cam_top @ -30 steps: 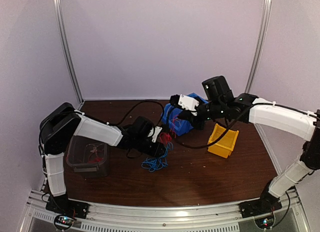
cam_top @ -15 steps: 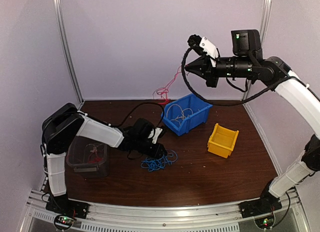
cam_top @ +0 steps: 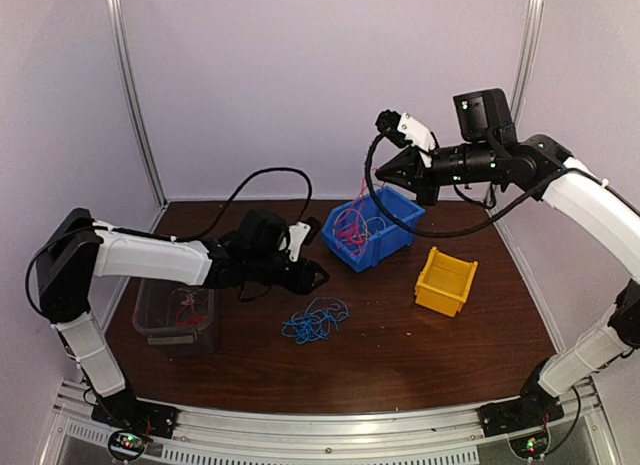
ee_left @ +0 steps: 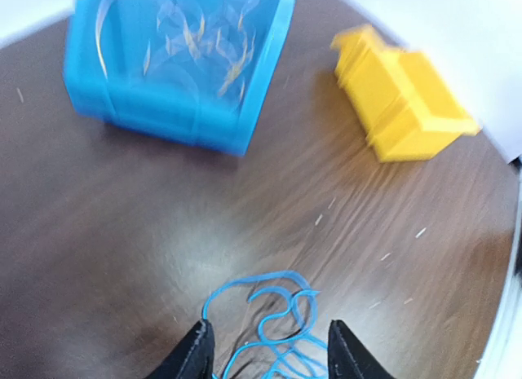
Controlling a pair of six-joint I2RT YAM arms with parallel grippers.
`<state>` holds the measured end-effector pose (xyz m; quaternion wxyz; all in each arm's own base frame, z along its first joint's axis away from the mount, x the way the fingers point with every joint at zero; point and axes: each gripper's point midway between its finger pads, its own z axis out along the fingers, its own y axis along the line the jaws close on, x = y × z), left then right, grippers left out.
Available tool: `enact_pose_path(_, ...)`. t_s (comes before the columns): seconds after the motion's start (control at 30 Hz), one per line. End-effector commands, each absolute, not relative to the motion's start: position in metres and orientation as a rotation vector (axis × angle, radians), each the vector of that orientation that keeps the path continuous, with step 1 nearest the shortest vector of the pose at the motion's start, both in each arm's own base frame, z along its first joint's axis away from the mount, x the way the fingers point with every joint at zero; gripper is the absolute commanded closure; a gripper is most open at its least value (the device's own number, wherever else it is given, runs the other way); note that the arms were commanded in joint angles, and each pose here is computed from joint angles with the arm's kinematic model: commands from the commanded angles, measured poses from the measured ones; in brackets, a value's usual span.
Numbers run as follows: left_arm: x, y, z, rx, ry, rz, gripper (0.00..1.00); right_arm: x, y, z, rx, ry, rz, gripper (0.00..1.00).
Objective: Untangle the cables
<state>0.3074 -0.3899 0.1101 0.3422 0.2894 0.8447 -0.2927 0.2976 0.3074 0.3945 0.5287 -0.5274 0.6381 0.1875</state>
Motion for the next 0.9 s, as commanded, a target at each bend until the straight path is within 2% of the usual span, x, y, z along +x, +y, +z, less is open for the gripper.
enact_pose_path(0.0, 0.311, -0.382, 0.181, 0.765, 1.980, -0.731, 0.50, 0.295, 0.304, 0.366, -1.267, 1.556, 0.487, 1.00)
enact_pose_path(0.23, 0.294, -0.380, 0.212, 0.812, 1.791, -0.759, 0.51, 0.284, 0.311, 0.354, -1.269, 1.567, 0.661, 1.00)
enact_pose_path(0.47, 0.307, -0.389, 0.201, 0.752, 1.827, -0.766, 0.52, 0.265, 0.319, 0.362, -1.311, 1.527, 0.807, 1.00)
enact_pose_path(0.63, 0.294, -0.407, 0.208, 0.813, 1.771, -0.913, 0.52, 0.264, 0.319, 0.359, -1.312, 1.531, 0.809, 1.00)
enact_pose_path(0.77, 0.289, -0.412, 0.205, 0.832, 1.759, -0.955, 0.58, 0.262, 0.319, 0.356, -1.315, 1.535, 0.817, 1.00)
enact_pose_path(0.87, 0.283, -0.418, 0.202, 0.864, 1.751, -1.004, 0.57, 0.261, 0.318, 0.355, -1.318, 1.533, 0.820, 1.00)
